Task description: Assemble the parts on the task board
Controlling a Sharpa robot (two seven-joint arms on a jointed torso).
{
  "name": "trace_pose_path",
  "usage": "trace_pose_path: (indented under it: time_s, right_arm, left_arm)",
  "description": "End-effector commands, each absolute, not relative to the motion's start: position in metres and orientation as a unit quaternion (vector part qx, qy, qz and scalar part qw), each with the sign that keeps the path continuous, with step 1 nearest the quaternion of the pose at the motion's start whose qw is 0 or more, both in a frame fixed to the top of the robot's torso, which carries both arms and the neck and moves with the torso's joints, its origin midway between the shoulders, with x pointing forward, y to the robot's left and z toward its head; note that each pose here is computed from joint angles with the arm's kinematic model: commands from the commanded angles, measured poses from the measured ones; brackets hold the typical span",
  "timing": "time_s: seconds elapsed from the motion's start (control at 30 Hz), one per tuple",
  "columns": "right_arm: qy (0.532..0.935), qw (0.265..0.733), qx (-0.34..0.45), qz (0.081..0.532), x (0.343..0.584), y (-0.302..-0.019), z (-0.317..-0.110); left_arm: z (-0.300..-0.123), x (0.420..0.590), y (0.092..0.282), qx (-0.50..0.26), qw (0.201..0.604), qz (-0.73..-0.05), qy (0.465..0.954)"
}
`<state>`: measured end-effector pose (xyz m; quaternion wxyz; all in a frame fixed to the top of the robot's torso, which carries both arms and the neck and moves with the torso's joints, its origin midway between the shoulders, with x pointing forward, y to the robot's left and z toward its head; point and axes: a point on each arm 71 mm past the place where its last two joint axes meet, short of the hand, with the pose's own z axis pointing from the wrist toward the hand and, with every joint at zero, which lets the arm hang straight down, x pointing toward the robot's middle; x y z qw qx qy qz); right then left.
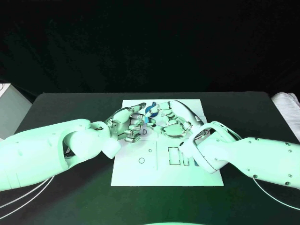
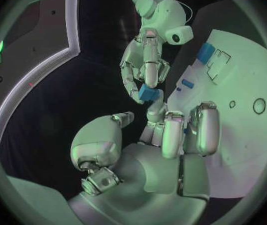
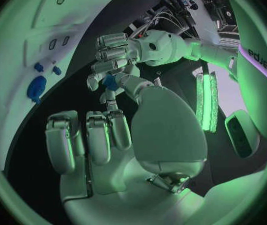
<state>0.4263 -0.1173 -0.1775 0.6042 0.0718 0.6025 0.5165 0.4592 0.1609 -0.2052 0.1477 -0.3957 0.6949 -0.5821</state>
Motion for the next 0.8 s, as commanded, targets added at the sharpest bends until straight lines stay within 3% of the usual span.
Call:
trace_pose_path:
  time_s: [0.03, 0.8]
  right_arm:
    - [0.596, 0.608, 0.063, 0.520, 0.4255, -0.1171, -0.1763]
    - [0.599, 0.609, 0.064, 0.516, 0.4278, -0.1202, -0.1776]
  left_arm:
    - [-0.2047, 0.4577, 0.1587, -0.387, 0.131, -0.588, 0.698]
    - [-0.2040, 0.4608, 0.1637, -0.395, 0.147, -0.589, 0.690]
